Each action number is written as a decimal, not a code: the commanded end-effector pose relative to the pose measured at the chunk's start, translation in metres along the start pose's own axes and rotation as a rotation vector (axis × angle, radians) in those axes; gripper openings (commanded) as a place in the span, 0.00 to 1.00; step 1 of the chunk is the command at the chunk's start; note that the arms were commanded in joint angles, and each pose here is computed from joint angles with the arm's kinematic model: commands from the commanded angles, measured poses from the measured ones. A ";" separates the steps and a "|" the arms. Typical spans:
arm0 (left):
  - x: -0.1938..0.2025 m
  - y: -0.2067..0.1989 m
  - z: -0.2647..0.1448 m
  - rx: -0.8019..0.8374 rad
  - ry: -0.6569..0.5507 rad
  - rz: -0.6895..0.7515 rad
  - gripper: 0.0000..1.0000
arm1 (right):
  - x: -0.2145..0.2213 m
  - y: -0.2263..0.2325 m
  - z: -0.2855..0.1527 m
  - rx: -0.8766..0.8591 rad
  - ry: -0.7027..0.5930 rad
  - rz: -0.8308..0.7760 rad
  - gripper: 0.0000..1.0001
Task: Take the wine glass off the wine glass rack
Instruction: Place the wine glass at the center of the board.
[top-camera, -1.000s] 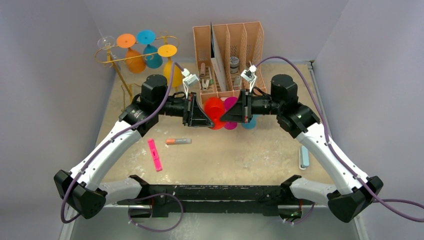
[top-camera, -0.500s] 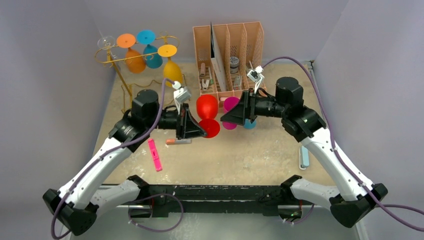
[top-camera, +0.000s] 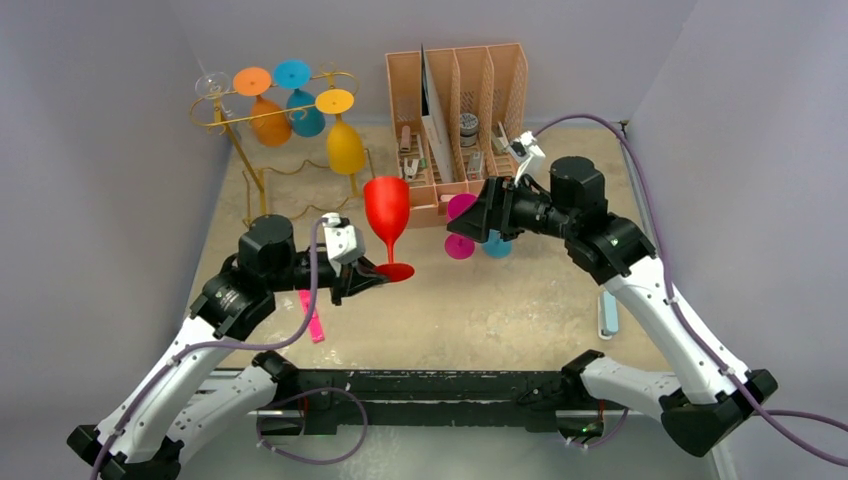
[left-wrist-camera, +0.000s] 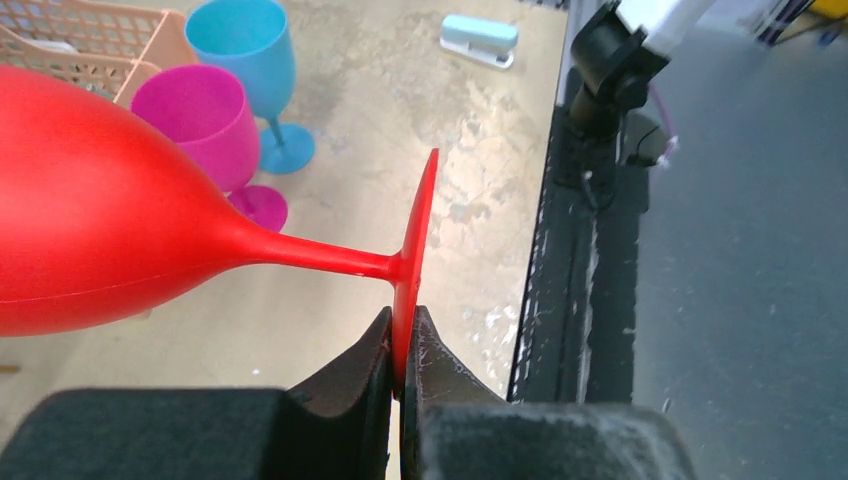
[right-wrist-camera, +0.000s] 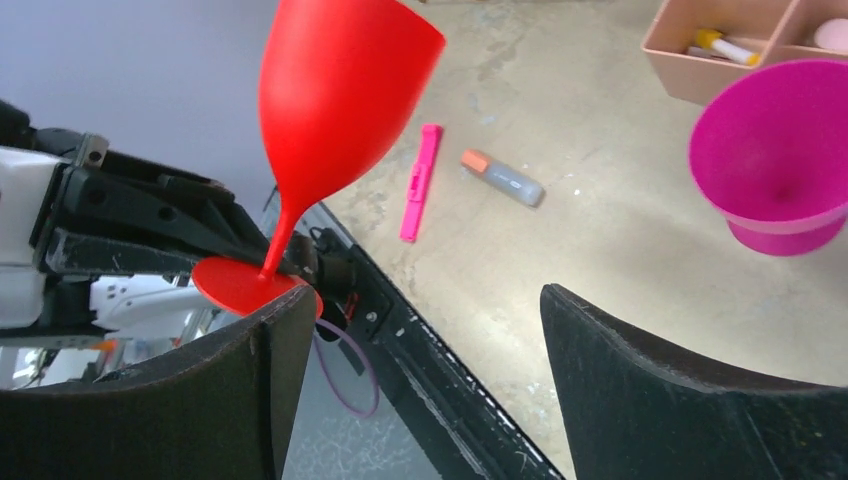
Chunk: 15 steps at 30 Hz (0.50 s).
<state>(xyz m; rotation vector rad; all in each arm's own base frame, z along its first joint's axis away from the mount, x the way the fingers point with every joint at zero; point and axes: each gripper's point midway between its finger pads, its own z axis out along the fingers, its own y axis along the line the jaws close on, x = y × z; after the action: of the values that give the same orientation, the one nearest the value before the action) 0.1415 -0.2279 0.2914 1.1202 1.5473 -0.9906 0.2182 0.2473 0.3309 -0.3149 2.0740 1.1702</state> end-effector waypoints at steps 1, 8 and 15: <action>0.021 0.005 -0.002 0.031 0.086 0.217 0.00 | -0.015 -0.011 -0.001 0.101 -0.010 -0.024 0.86; 0.056 0.022 -0.005 0.020 0.214 0.366 0.00 | -0.027 0.011 0.022 -0.011 0.120 0.010 0.88; 0.070 0.039 0.002 -0.011 0.260 0.417 0.00 | -0.038 0.028 0.039 -0.127 0.161 0.012 0.88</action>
<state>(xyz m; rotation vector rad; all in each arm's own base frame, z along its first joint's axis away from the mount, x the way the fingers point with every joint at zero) 0.1593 -0.2078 0.2226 1.4895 1.5071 -0.6741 0.2571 0.2813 0.3384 -0.3812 2.2128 1.2295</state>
